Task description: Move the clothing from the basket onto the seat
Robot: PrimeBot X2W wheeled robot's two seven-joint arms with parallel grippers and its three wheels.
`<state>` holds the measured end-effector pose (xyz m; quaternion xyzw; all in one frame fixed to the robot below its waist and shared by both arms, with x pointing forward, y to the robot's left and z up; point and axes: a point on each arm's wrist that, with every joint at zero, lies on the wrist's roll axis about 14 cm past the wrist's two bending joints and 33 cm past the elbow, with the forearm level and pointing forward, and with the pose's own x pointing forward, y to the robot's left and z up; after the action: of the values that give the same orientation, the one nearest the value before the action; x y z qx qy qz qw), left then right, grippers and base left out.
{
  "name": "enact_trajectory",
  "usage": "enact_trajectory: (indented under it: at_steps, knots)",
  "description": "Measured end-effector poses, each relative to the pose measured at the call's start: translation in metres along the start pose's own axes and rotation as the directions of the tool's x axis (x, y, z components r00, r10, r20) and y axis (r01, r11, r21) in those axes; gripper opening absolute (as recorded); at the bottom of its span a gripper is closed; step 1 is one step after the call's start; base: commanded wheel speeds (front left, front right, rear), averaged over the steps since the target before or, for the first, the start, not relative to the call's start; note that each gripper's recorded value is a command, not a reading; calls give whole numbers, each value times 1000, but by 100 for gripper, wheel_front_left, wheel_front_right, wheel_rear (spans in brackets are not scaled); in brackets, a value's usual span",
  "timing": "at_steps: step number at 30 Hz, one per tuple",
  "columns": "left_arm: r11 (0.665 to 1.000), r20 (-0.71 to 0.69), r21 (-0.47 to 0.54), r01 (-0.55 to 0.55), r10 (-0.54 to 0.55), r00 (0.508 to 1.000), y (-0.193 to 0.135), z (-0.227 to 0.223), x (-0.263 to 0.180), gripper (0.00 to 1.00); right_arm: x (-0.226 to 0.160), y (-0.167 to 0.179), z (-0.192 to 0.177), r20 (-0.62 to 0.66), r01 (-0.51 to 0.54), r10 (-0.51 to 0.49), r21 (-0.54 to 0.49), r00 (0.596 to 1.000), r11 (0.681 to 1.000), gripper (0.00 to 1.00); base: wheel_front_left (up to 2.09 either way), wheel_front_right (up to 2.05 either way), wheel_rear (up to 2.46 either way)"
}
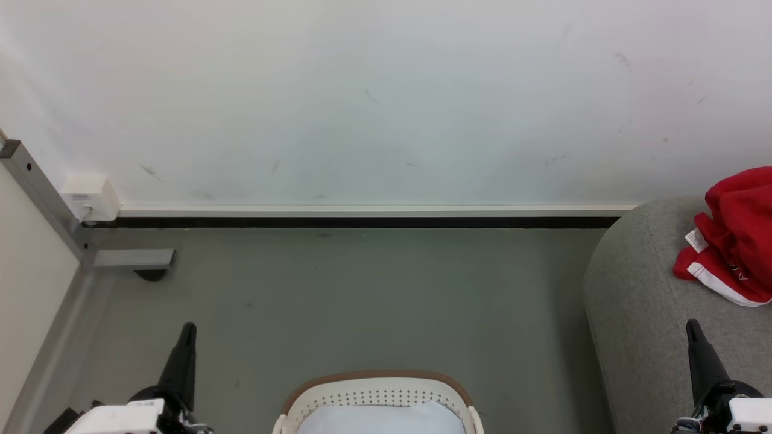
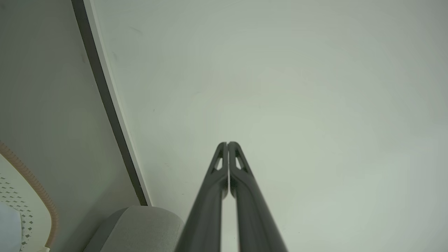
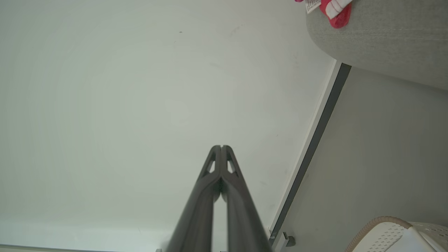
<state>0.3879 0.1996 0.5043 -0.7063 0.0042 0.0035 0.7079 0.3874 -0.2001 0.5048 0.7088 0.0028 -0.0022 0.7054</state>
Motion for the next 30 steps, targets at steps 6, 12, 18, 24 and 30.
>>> enact_trajectory:
  at_steps: [6,12,18,24,30]
  knots:
    - [1000,0,0,0,0,1000,0,0,0,0,0,0,0,1,0,0,1,1000,1000,0,0,0,0]
    - [1000,0,0,0,0,1000,0,0,0,0,0,0,0,1,0,0,0,1000,1000,0,0,0,0]
    - [1000,0,0,0,0,1000,0,0,0,0,0,0,0,1,0,0,1,1000,1000,0,0,0,0]
    - [1000,0,0,0,0,1000,0,0,0,0,0,0,0,2,0,0,-1,1000,1000,0,0,0,0]
    - [1000,0,0,0,0,1000,0,0,0,0,0,0,0,2,0,0,-1,1000,1000,0,0,0,0]
